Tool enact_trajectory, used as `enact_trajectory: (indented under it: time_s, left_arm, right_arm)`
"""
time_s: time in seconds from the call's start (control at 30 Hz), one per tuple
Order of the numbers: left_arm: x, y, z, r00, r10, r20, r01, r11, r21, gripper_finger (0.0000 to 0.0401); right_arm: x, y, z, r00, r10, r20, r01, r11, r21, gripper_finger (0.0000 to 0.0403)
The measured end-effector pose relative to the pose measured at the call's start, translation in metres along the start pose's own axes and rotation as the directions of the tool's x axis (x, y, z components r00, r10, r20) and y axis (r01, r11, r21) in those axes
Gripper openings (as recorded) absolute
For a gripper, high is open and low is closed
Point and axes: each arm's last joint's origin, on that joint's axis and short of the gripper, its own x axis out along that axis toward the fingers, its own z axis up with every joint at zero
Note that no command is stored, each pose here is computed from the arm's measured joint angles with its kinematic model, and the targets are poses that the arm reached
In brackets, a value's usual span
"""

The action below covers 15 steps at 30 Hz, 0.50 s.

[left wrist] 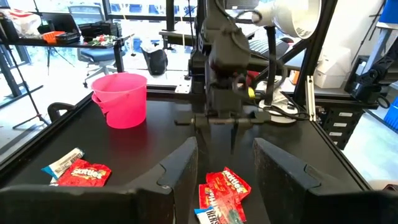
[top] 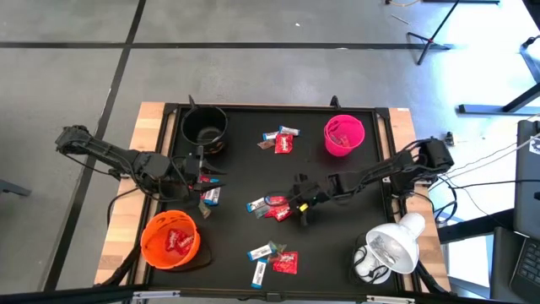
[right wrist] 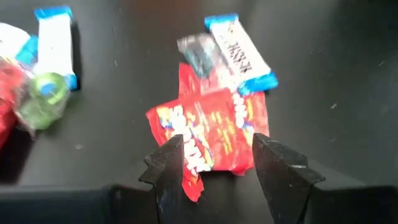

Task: Sort candy
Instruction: Put the red candy into the orange bucket

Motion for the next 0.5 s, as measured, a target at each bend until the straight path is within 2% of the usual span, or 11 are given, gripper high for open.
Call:
enact_trajectory:
  time_s: [0.27,0.4,0.5]
  left_arm:
    - [0.000,0.000,0.000,1.000,0.000,0.000,0.000,1.000,0.000,0.0145]
    - [0.000,0.000,0.000,1.000,0.000,0.000,0.000,1.000,0.000,0.0145]
    - [0.000,0.000,0.000,1.000,0.000,0.000,0.000,1.000,0.000,0.0145]
  right_arm:
    - [0.022,-0.001,-0.015,0.997,-0.005,-0.074,0.007,1.000,0.022,0.0188]
    - [0.027,-0.002,-0.016,0.997,-0.014,-0.072,0.016,1.000,0.022,0.0187]
    - [0.027,-0.003,-0.017,0.996,-0.046,-0.073,0.048,0.999,0.023,0.0169]
